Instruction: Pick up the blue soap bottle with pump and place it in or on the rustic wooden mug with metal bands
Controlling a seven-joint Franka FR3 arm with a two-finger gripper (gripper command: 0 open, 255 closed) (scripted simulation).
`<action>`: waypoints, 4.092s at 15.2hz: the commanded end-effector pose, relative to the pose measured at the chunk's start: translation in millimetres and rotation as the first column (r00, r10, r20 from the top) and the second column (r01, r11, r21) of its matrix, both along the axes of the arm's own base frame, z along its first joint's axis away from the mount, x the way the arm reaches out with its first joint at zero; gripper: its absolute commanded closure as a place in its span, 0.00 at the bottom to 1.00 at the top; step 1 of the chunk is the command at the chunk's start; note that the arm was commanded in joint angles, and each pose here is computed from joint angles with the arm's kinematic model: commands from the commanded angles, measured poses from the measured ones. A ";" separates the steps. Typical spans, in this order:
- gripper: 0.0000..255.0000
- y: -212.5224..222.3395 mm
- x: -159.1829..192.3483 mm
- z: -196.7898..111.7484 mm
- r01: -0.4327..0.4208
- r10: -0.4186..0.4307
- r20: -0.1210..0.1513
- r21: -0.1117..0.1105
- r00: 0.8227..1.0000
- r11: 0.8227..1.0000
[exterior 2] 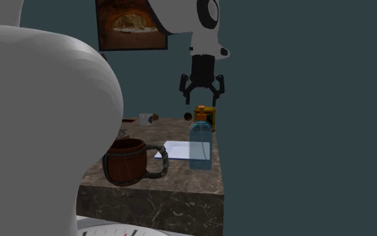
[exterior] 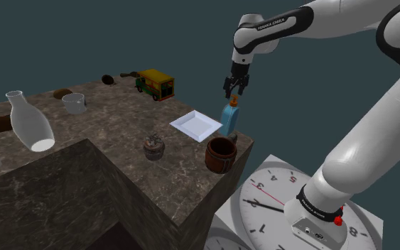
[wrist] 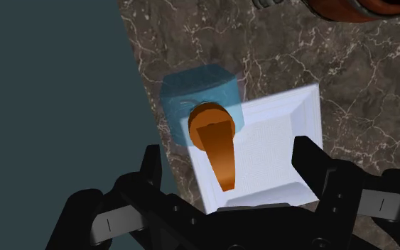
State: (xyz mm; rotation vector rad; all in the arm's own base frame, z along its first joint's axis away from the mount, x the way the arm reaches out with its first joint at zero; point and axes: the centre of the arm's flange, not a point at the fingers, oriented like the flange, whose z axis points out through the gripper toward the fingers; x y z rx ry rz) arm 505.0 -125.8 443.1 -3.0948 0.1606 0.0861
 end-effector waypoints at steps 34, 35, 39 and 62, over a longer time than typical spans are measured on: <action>1.00 -5.3 -1.7 29.6 0.011 -0.011 -0.011 0.002 1.000 1.000; 1.00 -5.3 -1.7 34.8 0.011 -0.011 -0.011 0.002 1.000 1.000; 1.00 -5.3 -1.7 56.0 0.011 -0.011 -0.011 0.002 1.000 1.000; 1.00 25.9 -21.6 171.6 0.011 -0.011 -0.011 0.002 1.000 1.000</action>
